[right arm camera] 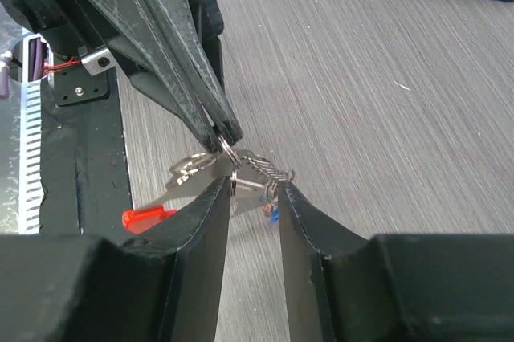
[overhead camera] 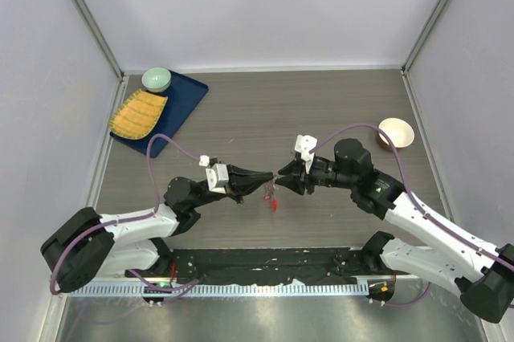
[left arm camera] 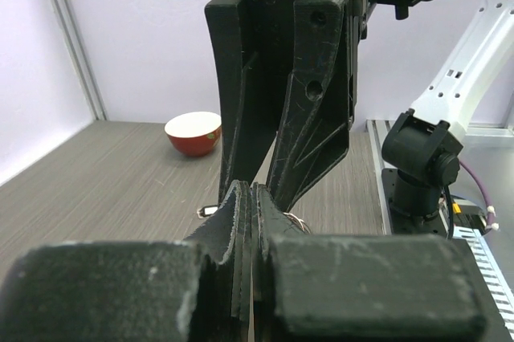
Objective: Put the keys on the keyring
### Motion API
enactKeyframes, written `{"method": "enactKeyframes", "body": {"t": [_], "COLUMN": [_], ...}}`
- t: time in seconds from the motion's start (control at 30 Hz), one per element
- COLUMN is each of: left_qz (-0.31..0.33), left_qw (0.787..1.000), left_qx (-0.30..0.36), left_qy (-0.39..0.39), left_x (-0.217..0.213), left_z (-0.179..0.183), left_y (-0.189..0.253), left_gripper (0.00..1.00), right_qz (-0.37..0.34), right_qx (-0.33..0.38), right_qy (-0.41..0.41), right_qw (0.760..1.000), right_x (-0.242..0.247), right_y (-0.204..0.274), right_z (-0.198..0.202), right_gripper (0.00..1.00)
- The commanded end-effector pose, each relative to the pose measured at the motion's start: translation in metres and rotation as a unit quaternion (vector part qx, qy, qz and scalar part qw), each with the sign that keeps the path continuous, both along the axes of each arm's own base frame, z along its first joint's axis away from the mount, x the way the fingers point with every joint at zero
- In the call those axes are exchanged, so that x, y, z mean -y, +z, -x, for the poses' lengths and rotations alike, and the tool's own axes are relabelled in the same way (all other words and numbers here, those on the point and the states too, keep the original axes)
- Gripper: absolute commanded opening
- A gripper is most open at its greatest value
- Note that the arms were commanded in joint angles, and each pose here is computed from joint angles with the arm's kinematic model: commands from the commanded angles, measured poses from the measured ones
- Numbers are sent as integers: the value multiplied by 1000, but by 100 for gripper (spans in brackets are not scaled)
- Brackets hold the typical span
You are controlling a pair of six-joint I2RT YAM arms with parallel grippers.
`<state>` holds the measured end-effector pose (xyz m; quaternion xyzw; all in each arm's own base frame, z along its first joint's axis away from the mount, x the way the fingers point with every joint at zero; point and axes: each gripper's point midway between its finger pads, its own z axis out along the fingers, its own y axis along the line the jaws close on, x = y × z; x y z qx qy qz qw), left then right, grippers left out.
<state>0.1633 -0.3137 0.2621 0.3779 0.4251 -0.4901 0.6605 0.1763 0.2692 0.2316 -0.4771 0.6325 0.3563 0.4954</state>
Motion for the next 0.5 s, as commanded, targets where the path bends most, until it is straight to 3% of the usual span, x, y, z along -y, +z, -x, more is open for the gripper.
{"method": "enactKeyframes", "body": {"t": [0.0,0.17,0.47], "left_qz": [80,85,89], "left_qw": [994,993,993], "left_qx": [73,73,66], "left_qy": [-19,-29,-38], "left_x": [-4,-3,-2], "left_z": [12,15,17], "left_y": [57,60,59], "left_gripper": [0,0,0], "right_qz": [-36,-35,-34], "right_qx": [40,37,40], "right_qy": [31,35,43], "right_qw": [998,998,998], "right_x": [-11,-12,-14], "right_y": [32,30,31], "right_z": [1,2,2], "right_gripper": [36,34,18]}}
